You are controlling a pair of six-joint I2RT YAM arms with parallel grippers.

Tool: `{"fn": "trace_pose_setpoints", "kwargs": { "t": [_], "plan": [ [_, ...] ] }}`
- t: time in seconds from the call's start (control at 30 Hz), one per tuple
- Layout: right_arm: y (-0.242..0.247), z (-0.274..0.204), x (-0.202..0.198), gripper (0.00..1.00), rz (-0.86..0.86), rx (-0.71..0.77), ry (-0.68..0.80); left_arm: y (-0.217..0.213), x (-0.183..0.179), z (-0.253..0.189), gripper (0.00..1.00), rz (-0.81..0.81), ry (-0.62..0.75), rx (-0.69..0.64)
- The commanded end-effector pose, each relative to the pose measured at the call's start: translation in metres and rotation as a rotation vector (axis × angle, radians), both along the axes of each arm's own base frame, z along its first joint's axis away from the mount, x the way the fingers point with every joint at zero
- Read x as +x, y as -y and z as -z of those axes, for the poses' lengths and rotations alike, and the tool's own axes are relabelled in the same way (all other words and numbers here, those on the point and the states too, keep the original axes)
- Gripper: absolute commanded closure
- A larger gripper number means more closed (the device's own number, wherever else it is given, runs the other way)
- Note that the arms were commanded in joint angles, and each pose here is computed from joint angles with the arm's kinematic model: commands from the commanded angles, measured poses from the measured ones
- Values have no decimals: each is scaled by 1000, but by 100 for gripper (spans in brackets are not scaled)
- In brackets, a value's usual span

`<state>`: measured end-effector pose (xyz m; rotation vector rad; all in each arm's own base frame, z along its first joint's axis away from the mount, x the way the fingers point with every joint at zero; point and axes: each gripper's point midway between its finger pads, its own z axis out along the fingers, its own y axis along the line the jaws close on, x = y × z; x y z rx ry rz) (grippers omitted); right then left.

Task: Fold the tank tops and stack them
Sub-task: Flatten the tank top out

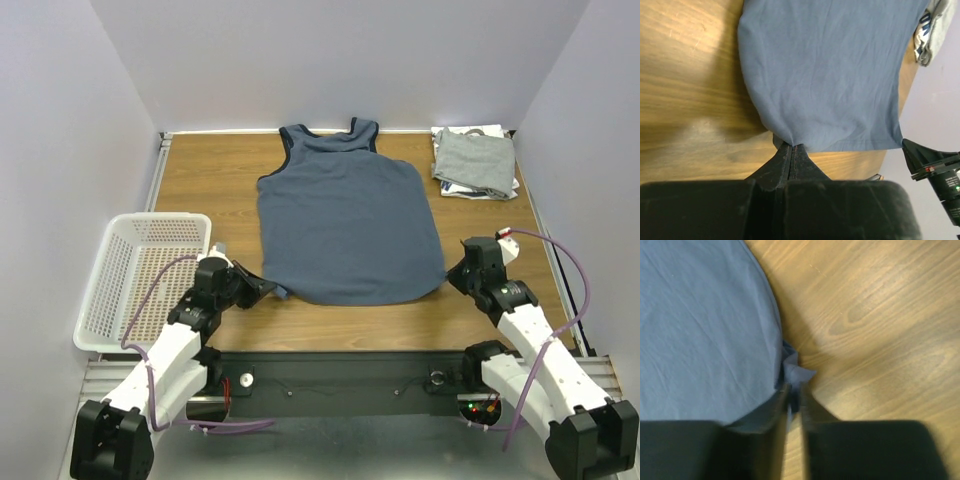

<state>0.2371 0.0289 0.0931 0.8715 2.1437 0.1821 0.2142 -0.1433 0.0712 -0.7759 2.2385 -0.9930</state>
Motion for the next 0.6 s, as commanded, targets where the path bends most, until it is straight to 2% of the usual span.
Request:
{"fn": "trace_pose_setpoints", "kwargs": {
  "t": [0.0, 0.03, 0.23, 0.4, 0.47, 0.57],
  "plan": [
    [6, -37, 11, 73, 36, -18, 46, 6, 2, -23, 100, 46, 35, -5],
    [8, -42, 10, 64, 38, -26, 52, 7, 1, -25, 100, 51, 35, -8],
    [13, -58, 16, 43, 48, -60, 80, 11, 14, -58, 99, 56, 124, -32],
    [17, -22, 12, 43, 71, -88, -17, 15, 31, -72, 100, 50, 164, -37],
    [17, -12, 16, 49, 73, -90, -38, 16, 38, -78, 100, 47, 182, -42],
    [11, -7, 28, 50, 45, -94, -48, 17, 60, -90, 100, 27, 207, -28]
  ]
}}
